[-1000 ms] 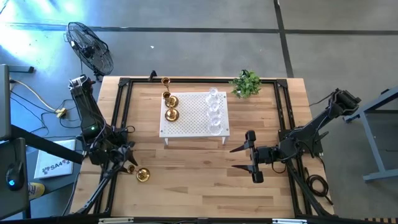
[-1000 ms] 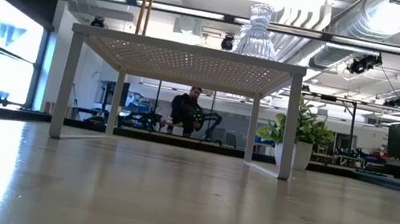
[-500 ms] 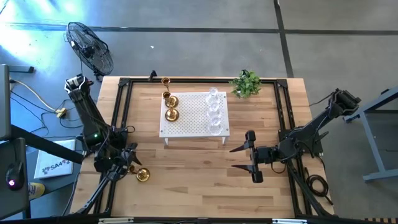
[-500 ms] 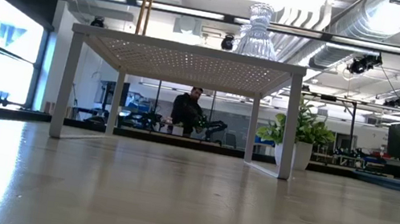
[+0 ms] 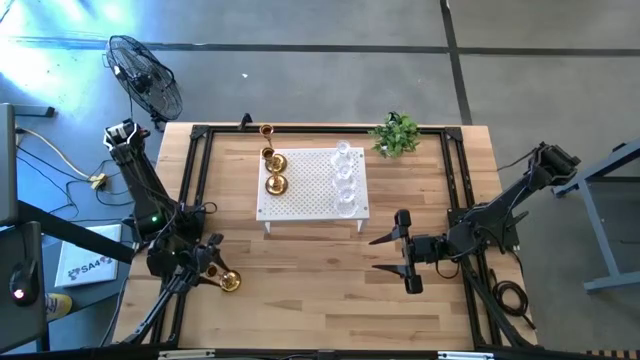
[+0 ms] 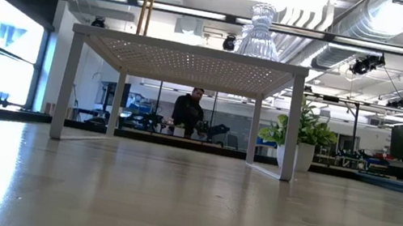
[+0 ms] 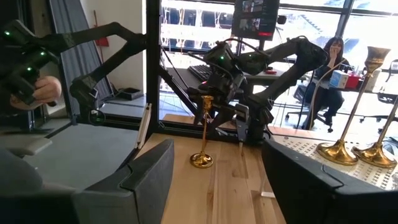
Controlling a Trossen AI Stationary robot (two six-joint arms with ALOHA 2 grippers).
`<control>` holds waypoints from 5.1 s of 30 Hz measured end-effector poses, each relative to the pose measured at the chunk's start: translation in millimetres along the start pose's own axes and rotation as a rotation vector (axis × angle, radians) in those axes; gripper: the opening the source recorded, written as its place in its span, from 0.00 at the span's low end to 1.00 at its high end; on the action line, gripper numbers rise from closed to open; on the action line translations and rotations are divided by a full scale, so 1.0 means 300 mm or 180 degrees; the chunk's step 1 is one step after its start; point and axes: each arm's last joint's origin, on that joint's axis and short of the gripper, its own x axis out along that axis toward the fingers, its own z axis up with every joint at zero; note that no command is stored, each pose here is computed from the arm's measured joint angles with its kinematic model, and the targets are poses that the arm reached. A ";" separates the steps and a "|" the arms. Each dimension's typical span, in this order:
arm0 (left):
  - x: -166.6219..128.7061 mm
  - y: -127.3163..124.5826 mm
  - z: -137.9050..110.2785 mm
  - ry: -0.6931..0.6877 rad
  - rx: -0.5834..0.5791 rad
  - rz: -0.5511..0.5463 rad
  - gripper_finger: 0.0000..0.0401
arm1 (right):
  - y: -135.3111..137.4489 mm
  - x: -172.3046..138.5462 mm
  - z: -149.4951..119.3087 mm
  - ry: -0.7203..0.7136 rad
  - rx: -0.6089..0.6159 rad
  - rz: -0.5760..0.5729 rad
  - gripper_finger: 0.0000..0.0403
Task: Pick & Place candle stick holders
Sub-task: Put the gold candle holder on the shelf aligned with the other gold candle holders
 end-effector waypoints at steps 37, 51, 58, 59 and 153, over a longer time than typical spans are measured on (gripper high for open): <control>0.015 -0.035 0.085 -0.0507 -0.0259 0.0435 0.02 | -0.003 0.000 -0.014 0.0127 0.0058 -0.0113 0.59; -0.093 -0.106 0.357 -0.1140 -0.0005 0.0703 0.01 | -0.003 0.000 -0.019 0.0168 0.0035 -0.0098 0.59; -0.168 -0.127 0.503 -0.1409 0.0424 0.1362 0.01 | 0.003 0.000 -0.019 0.0162 0.0041 0.0094 0.59; -0.178 -0.128 0.519 -0.1423 0.0493 0.1433 0.01 | 0.004 -0.001 -0.019 0.0161 0.0040 0.0109 0.59; -0.090 0.396 0.637 0.0039 -0.0360 0.1994 0.12 | 0.038 0.050 -0.071 0.0178 0.0042 0.0187 0.59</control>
